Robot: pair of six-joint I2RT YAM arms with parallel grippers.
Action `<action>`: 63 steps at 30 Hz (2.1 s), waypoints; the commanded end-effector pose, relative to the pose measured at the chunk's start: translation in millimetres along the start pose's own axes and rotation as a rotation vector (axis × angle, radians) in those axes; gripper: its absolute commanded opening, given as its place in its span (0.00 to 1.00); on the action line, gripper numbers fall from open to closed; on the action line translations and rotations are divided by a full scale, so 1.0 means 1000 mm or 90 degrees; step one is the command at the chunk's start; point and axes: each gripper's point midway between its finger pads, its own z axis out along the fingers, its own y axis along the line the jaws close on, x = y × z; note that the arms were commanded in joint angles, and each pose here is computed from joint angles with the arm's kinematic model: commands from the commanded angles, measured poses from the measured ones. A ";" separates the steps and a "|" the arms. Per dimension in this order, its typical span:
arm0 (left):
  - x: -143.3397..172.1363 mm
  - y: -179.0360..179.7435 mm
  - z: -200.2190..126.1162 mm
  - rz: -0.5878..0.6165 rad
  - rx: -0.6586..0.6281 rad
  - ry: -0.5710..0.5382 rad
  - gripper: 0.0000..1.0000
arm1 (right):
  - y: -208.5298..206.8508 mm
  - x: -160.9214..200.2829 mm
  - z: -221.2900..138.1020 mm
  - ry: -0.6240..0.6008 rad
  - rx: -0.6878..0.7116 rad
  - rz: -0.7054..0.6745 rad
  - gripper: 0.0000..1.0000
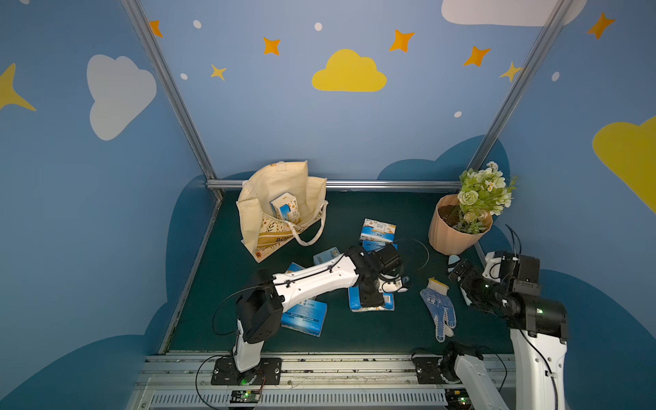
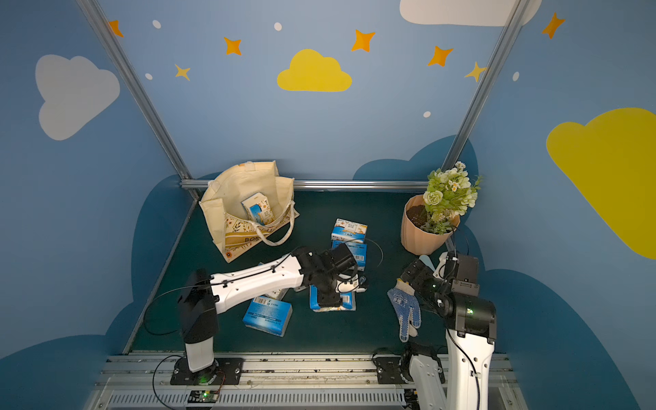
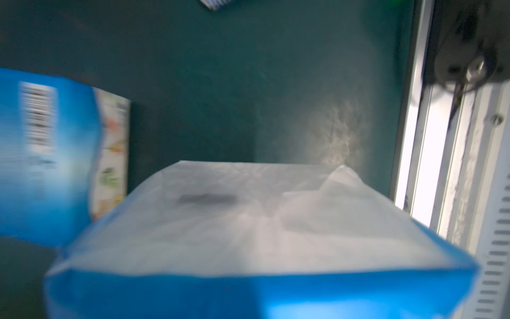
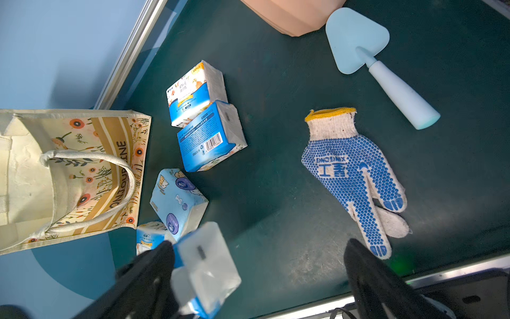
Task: Put tissues into the canvas bag
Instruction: Pick up the pack of facial tissues from the center of the board, then place the pack of facial tissues in the canvas bag.
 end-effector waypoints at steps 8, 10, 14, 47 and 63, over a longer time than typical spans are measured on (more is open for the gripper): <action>-0.030 0.144 -0.147 -0.177 -0.196 -0.198 0.67 | 0.002 0.004 0.010 0.008 -0.028 0.001 0.97; -0.023 0.176 -0.174 -0.220 -0.244 -0.231 0.66 | 0.003 0.004 0.012 0.011 -0.034 0.003 0.97; 0.006 0.231 -0.216 -0.289 -0.335 -0.268 0.67 | 0.005 0.004 0.014 0.019 -0.037 -0.006 0.97; 0.205 0.356 -0.200 -0.580 -0.459 -0.256 1.00 | 0.013 0.000 0.016 0.017 -0.062 -0.027 0.97; 0.113 0.305 -0.287 -0.445 -0.450 -0.362 1.00 | 0.081 0.030 0.048 0.126 -0.118 -0.234 0.97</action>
